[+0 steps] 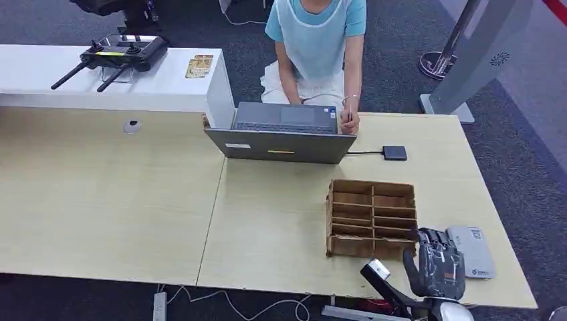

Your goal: Pass the card to the sensor for recognition and then transmit it.

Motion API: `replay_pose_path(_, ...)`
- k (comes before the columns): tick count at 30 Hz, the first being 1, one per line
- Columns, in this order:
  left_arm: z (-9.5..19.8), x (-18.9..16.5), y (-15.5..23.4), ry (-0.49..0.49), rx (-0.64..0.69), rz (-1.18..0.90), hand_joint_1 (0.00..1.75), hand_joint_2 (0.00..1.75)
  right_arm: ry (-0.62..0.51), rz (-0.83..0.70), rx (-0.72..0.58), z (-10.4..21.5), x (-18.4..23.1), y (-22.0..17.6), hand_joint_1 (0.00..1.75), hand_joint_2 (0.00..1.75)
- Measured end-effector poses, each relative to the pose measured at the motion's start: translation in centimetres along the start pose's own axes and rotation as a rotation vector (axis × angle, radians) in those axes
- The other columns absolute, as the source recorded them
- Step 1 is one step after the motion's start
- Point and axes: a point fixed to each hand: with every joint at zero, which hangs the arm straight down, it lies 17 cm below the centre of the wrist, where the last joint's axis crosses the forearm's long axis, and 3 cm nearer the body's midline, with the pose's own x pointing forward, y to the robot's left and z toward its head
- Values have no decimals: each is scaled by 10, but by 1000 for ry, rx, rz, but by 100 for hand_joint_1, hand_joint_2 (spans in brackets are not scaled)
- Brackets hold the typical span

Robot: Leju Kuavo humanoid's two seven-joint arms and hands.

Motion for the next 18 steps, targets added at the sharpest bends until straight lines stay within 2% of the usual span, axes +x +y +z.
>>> replay_pose_path(4, 0, 0, -2, 0, -3, 0, 0, 0, -6, 1, -16, 0, 2, -3, 51, 175)
replay_pose_path(6, 0, 0, -2, 2, -3, -2, 0, 0, -6, -4, -26, -1, 3, -5, 45, 175)
replay_pose_path(8, 0, -1, -2, 3, -3, -7, 0, 0, -13, -8, -36, -3, 6, -7, 30, 175)
replay_pose_path(15, 0, 1, -1, -7, 0, -7, 0, 0, -27, -9, -60, -12, 12, -12, 28, 175)
replay_pose_path(18, 0, 1, -1, -8, 0, -7, 0, 0, -27, -9, -61, -13, 12, -12, 35, 175)
